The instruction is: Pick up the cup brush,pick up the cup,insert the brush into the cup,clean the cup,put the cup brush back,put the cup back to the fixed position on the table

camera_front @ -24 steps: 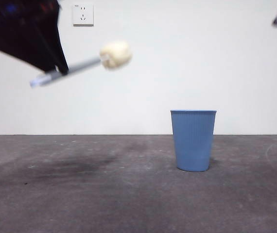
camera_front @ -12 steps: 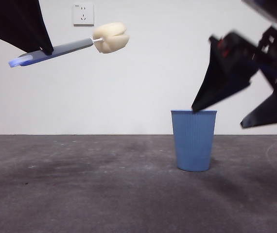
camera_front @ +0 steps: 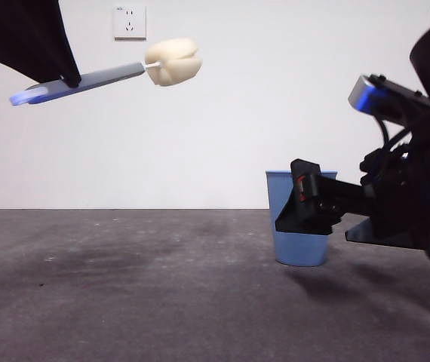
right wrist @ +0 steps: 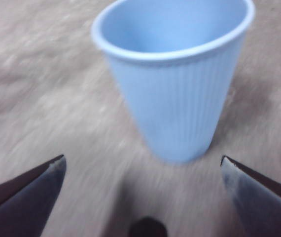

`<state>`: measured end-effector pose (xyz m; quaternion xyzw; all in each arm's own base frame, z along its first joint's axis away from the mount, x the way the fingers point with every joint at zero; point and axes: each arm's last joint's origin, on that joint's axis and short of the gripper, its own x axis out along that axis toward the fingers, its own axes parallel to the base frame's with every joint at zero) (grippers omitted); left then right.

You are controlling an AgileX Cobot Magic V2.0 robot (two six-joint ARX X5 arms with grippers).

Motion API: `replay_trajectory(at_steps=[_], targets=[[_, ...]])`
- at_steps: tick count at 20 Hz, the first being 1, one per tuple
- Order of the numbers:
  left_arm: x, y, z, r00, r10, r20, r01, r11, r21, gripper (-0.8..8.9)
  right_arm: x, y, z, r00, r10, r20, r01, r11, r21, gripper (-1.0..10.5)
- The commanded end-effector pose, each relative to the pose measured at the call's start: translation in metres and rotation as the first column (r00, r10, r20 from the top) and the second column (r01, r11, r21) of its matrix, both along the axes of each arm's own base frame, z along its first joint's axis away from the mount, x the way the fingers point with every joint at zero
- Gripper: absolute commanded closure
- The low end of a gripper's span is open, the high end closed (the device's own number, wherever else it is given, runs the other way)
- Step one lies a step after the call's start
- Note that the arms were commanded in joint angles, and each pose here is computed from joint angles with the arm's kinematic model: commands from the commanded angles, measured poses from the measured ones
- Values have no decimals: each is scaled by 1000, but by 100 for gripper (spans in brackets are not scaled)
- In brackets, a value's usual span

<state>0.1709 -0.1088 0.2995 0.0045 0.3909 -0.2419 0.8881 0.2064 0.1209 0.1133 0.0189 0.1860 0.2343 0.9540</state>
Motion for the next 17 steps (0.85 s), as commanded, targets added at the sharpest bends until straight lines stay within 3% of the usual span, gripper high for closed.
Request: replay_trajectory(at_steps=[1, 13, 17], targets=[[0, 1, 0, 1000, -9, 3, 9, 1000, 11, 822, 6, -3, -6, 999, -18, 43, 17, 1000, 18, 351], [-1, -2, 1, 1000, -20, 12, 20, 1000, 5, 822, 49, 7, -22, 996, 32, 88, -34, 999, 28, 353], [-1, -2, 1, 1000, -21, 12, 21, 1000, 5, 822, 58, 10, -20, 993, 35, 111, -38, 999, 24, 418]])
